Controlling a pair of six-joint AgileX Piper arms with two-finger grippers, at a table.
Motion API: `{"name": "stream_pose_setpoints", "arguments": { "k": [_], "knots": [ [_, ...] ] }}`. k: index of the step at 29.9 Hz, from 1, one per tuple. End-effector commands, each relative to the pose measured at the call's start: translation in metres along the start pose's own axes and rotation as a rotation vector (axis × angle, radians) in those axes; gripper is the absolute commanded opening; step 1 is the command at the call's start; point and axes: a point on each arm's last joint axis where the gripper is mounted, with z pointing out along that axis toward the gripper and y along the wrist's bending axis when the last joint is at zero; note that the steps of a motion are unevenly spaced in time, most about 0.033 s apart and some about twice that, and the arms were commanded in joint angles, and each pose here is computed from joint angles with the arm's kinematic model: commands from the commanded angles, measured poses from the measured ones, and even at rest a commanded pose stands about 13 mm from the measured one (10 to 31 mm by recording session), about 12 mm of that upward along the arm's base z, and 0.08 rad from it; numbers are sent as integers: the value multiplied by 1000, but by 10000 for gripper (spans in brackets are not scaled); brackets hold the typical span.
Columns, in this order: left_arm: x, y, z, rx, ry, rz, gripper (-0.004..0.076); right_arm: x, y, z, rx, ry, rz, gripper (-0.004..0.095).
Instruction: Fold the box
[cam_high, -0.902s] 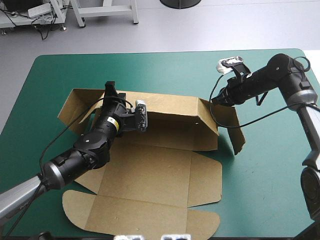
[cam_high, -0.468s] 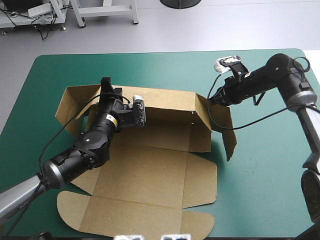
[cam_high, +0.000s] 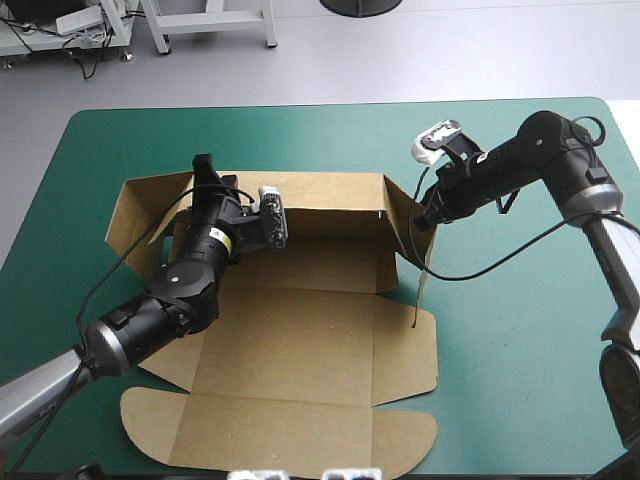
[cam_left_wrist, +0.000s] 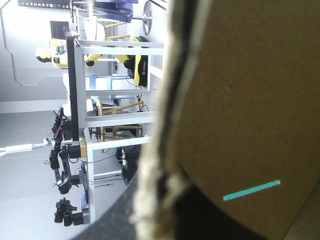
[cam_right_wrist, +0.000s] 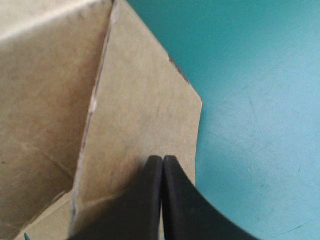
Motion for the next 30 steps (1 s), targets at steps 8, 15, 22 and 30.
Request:
{"name": "stream_pose_setpoints", "arguments": {
  "k": [8,15,22,30],
  "knots": [
    [-1,19,-9,-51,-23,-25,-3,12,17,7,-46,-201,-196,-18],
    [-2,17,-7,-44,-23,-5,-3,31,27,1,89,-308,-231,-17],
    [-7,8,2,-13,-32,36,-3,56,36,9,128,-416,-199,-18],
    [-7,7,3,-12,-25,38,-3,86,39,30,119,-427,-195,-17]
  ]
}}
